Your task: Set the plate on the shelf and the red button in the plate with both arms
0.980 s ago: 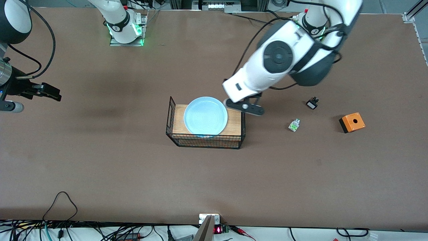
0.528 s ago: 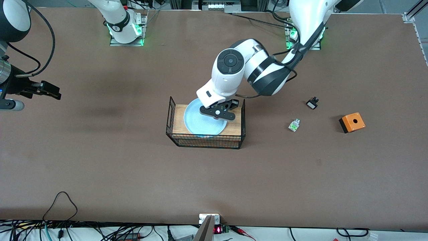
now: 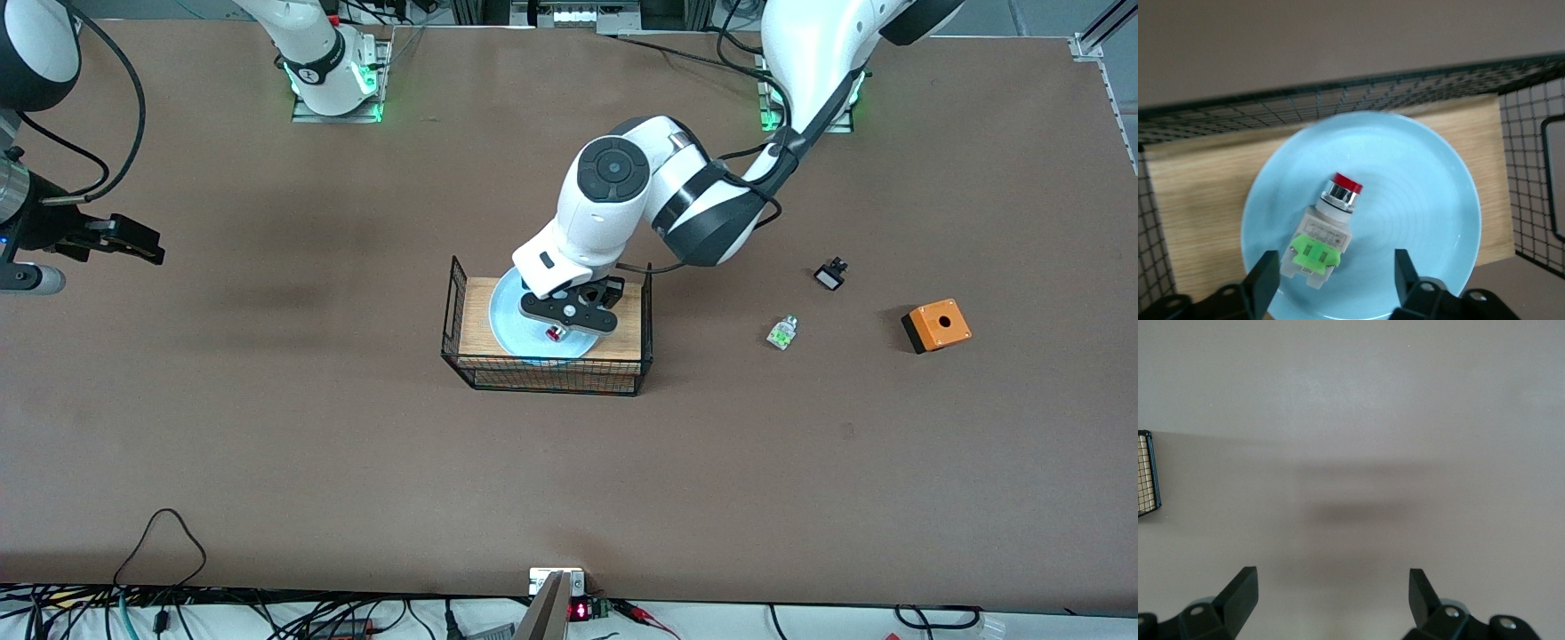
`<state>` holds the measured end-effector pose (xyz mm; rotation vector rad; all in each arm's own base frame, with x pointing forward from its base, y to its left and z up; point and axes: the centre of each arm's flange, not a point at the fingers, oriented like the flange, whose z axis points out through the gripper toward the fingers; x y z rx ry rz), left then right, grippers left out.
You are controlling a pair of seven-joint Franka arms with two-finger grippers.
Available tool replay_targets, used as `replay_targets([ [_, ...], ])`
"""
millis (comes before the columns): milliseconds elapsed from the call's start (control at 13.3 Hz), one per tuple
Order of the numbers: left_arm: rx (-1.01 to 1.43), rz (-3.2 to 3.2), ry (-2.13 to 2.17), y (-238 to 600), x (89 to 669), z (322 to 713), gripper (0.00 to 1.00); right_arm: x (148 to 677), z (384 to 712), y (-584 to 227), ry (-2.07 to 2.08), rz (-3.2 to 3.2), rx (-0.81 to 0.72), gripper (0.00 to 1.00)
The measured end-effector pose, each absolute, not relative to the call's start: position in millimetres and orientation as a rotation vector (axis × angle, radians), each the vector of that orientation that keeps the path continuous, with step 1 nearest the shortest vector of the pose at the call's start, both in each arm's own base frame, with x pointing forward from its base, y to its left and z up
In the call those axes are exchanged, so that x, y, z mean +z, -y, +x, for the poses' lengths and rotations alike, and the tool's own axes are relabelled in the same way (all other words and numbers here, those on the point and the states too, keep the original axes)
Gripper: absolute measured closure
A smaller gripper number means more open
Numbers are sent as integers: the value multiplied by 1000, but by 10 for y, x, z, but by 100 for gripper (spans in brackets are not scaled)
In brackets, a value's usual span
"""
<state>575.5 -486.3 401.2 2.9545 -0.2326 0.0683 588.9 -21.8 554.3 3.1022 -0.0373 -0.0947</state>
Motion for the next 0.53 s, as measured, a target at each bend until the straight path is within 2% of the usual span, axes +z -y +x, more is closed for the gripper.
replay_targets([
  [75,74,2968,214,4755,4159,5806,5,5543,5889,223,38,3102,-95,0],
  [151,69,2995,191,4598,4354,5849,0,5543,5888,224,38,3103,-95,0],
  [528,32,3136,192,3429,5396,5969,0,5543,5888,223,38,3104,-95,0],
])
